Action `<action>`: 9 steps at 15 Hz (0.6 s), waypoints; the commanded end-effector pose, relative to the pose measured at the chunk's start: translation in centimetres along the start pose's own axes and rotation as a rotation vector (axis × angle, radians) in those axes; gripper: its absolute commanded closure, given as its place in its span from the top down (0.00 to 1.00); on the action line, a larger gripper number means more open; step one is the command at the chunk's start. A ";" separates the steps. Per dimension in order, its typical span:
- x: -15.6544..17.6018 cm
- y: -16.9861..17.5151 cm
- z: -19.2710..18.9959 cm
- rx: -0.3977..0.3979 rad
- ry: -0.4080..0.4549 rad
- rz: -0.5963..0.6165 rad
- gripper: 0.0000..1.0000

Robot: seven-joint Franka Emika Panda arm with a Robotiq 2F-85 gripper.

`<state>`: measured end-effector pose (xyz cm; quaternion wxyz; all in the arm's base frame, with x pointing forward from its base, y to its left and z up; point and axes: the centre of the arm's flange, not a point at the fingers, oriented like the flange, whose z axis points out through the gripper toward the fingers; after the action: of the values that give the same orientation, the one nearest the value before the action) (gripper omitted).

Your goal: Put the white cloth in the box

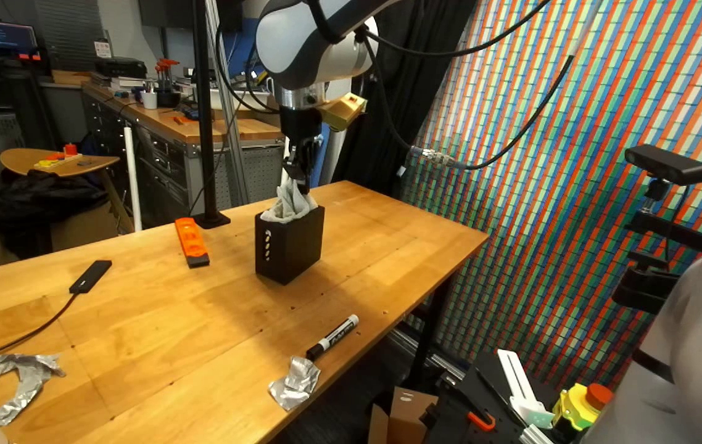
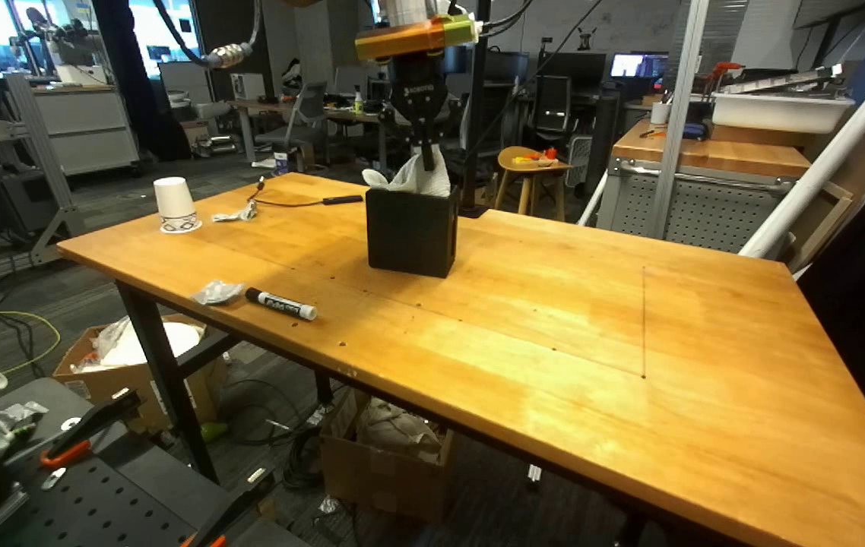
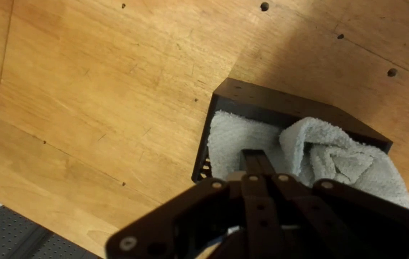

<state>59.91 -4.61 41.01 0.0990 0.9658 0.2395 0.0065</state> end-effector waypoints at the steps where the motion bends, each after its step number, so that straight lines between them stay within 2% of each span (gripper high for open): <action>1: 2.7 0.6 1.7 0.043 0.008 -0.036 0.00; 9: 3.7 -1.2 10.1 0.154 -0.078 -0.068 0.00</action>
<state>61.99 -3.81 32.75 0.0534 0.9628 0.2608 -0.0451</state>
